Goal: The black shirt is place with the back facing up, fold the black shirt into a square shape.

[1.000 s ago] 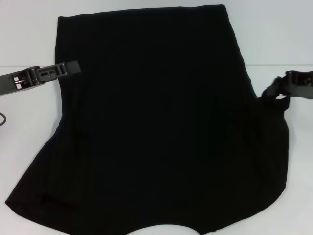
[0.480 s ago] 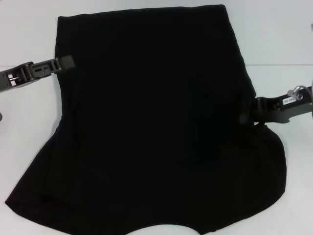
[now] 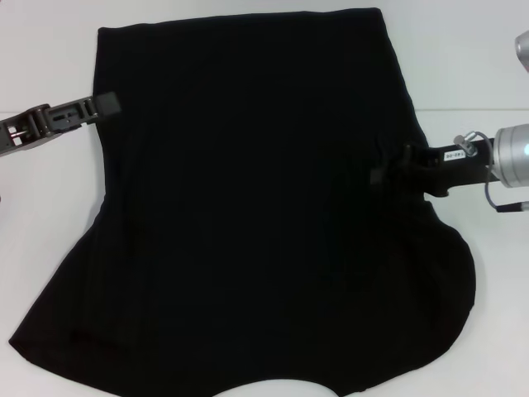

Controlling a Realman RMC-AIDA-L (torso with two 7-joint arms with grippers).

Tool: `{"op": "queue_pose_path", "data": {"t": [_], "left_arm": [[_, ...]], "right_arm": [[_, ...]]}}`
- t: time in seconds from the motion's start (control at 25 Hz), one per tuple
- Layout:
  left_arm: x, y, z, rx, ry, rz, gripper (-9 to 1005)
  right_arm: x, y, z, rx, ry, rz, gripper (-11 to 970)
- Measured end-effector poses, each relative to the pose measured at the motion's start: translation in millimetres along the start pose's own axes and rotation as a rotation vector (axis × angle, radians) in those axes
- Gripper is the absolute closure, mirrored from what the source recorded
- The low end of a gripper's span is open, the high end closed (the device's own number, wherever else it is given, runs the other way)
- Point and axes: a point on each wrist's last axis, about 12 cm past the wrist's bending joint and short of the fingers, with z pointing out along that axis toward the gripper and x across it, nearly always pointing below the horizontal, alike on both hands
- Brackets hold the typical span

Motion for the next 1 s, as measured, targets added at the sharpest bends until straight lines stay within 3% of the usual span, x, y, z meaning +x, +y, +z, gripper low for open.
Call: {"op": "queue_pose_path", "data": {"t": [0.24,0.48,0.68,1.0], "left_arm": [[2,2.9,-7,-0.015,-0.024,-0.012,415],[4,3.9,-10,-0.012,-0.036,-0.016,414],[3,3.9,-11,-0.010,-0.033,-0.016,414],[6,3.4,-27,-0.043,0.083,-0.015,415]], "right_arm": [[3,-4.7,5,0.019,-0.017,0.051,957],[3,-4.8,1,0.015,0.008,0.029,788],[-3,5.8,2,0.025,0.034,-0.042,543],[-16,-1.3,-18,0.065,0.013,-0.087,365]]}}
